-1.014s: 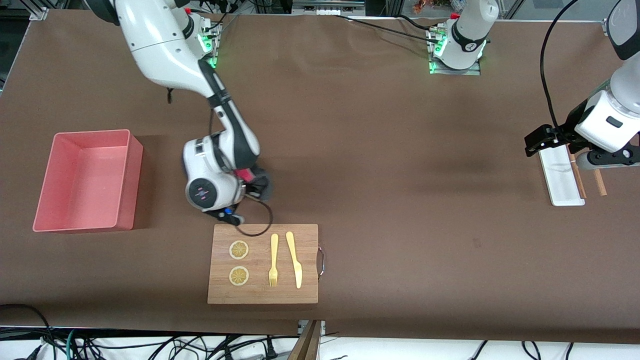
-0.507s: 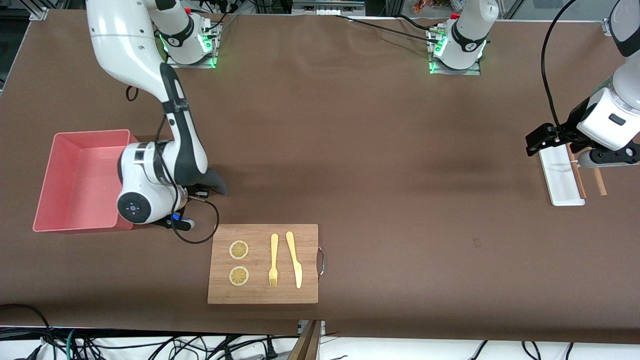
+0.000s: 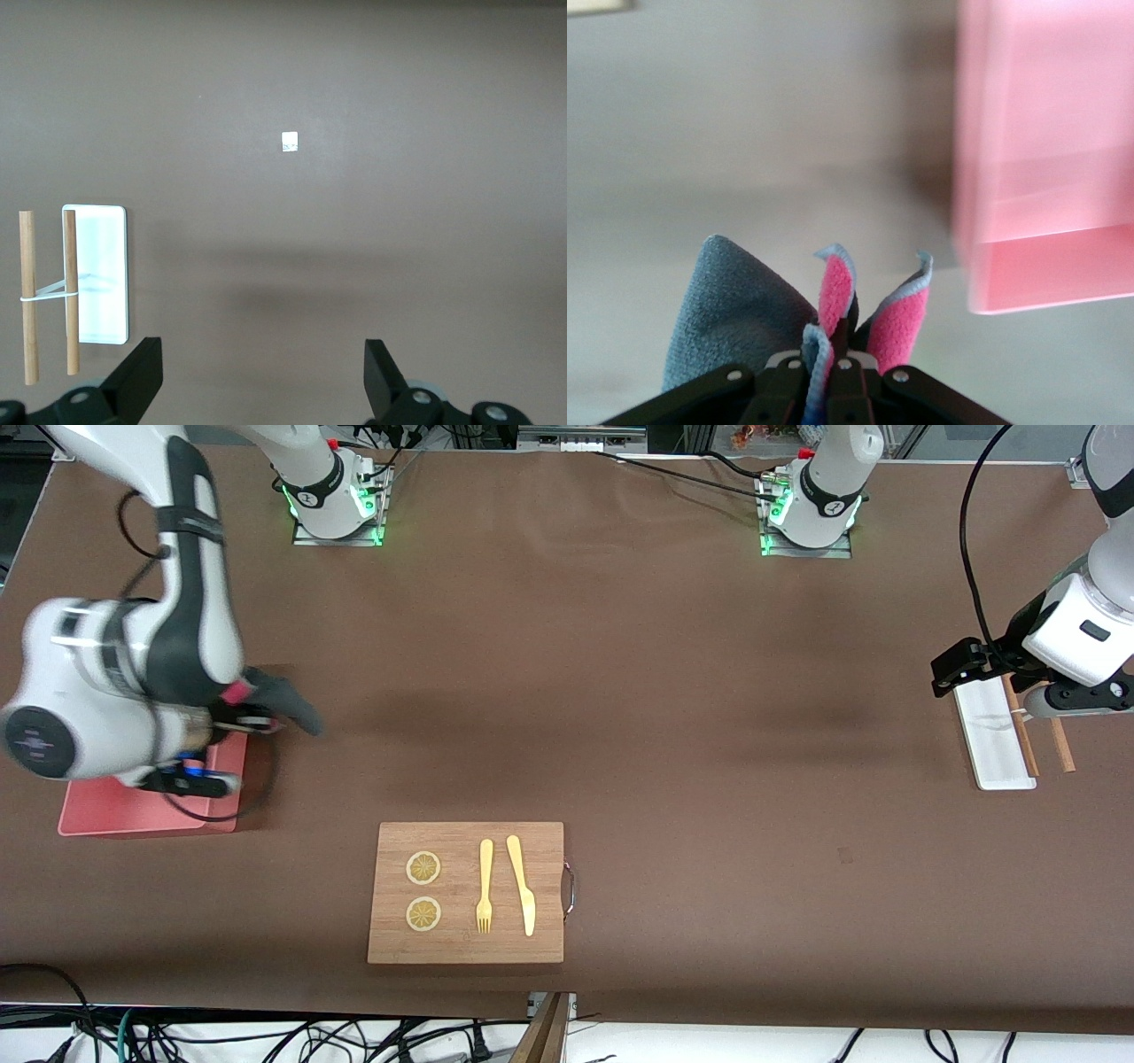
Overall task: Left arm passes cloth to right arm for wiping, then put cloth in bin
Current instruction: 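Carry the cloth over the pink bin with the right gripper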
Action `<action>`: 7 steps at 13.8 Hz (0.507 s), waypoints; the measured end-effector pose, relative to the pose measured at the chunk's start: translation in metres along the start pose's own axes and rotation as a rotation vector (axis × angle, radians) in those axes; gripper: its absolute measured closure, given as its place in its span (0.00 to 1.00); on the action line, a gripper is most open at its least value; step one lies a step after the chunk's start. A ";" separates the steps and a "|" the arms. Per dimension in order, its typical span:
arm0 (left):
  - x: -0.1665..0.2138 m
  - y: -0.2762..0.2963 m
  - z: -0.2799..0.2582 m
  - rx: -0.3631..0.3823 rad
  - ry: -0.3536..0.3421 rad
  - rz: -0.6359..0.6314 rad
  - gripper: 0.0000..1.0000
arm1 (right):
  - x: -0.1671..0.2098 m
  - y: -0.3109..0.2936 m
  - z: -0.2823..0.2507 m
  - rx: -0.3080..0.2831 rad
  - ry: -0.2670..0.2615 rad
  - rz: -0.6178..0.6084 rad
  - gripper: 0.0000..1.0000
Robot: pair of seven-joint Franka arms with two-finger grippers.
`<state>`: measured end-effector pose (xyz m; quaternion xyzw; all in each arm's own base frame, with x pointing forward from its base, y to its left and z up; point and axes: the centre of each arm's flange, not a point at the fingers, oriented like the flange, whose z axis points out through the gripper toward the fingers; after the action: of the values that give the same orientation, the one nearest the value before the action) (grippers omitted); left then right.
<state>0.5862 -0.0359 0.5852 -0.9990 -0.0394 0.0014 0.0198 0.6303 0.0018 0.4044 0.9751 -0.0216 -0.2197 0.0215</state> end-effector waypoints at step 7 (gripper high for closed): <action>-0.001 0.001 0.001 0.001 -0.012 0.002 0.00 | 0.007 0.137 0.029 -0.069 -0.038 -0.148 0.97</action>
<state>0.5848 -0.0371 0.5846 -0.9990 -0.0384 0.0072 0.0203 0.6193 -0.1359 0.3819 0.9684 0.0577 -0.2396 0.0384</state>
